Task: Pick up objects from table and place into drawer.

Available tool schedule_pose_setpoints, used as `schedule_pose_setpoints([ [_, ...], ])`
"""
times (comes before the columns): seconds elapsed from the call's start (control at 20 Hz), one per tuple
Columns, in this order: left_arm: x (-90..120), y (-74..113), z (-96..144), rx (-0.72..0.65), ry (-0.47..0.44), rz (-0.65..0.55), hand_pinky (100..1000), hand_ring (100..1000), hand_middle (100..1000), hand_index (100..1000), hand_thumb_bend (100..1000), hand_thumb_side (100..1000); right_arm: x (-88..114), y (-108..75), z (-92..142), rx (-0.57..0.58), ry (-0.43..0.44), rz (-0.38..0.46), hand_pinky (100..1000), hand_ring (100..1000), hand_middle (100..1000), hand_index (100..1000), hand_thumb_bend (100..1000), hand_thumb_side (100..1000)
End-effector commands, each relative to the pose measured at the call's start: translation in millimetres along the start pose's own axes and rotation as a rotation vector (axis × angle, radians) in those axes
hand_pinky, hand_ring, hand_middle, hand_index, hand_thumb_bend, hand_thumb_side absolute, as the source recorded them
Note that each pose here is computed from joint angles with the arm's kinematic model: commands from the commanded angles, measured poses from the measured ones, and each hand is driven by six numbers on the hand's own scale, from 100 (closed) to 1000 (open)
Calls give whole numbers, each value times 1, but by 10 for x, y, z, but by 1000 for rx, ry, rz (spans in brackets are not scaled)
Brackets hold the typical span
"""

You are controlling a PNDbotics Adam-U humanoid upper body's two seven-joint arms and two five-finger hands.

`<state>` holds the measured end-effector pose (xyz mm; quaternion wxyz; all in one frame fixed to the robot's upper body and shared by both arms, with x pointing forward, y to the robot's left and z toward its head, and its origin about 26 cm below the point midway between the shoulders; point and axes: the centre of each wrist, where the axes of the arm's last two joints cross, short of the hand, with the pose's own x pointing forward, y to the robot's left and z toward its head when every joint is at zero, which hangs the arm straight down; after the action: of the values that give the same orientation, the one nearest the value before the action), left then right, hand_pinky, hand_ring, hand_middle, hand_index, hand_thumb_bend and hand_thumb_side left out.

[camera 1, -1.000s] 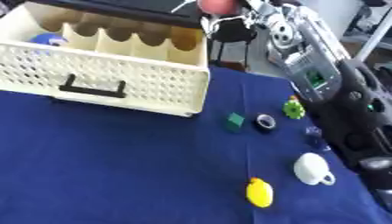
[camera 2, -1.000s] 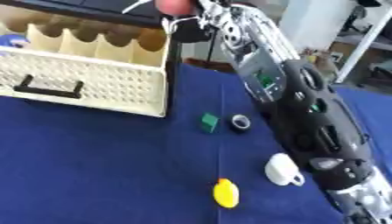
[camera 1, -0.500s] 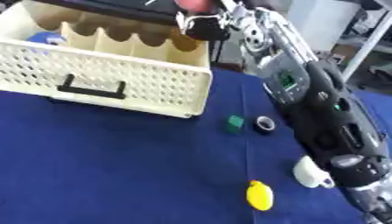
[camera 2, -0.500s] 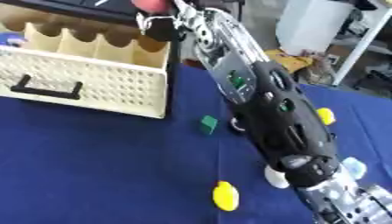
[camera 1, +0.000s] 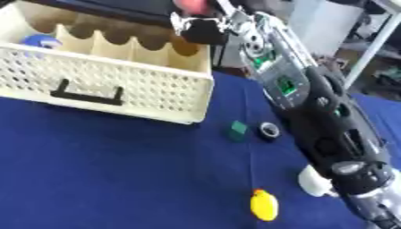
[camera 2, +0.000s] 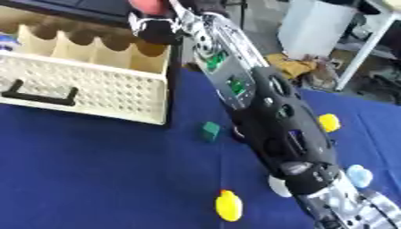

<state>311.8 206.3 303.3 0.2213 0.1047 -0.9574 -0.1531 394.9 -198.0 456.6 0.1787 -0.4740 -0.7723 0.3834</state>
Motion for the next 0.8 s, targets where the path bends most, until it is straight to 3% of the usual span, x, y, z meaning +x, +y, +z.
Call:
schedule_pose_setpoints([
  [0.05, 58, 11, -38, 0, -24, 2, 604, 814, 826, 883, 100, 1000, -3, 114, -2, 69, -24, -39, 495, 650, 487, 716, 187, 557],
  [0.1, 60, 7, -41, 0, -25, 5, 605, 814, 826, 882, 100, 1000, 9, 111, -5, 75, -33, -42, 496, 653, 491, 729, 123, 542],
  [0.3, 66, -1, -48, 0, -26, 11, 604, 815, 826, 882, 100, 1000, 47, 114, -18, 94, -51, -56, 501, 661, 503, 743, 207, 593],
  [0.55, 65, 2, -48, 9, -23, 13, 603, 815, 826, 881, 100, 1000, 53, 103, -15, 107, -72, -65, 579, 722, 578, 846, 419, 707],
  [0.8, 58, 7, -40, 15, -16, 12, 600, 815, 826, 880, 100, 1000, 53, 82, -16, 115, -89, -77, 599, 740, 618, 878, 464, 734],
])
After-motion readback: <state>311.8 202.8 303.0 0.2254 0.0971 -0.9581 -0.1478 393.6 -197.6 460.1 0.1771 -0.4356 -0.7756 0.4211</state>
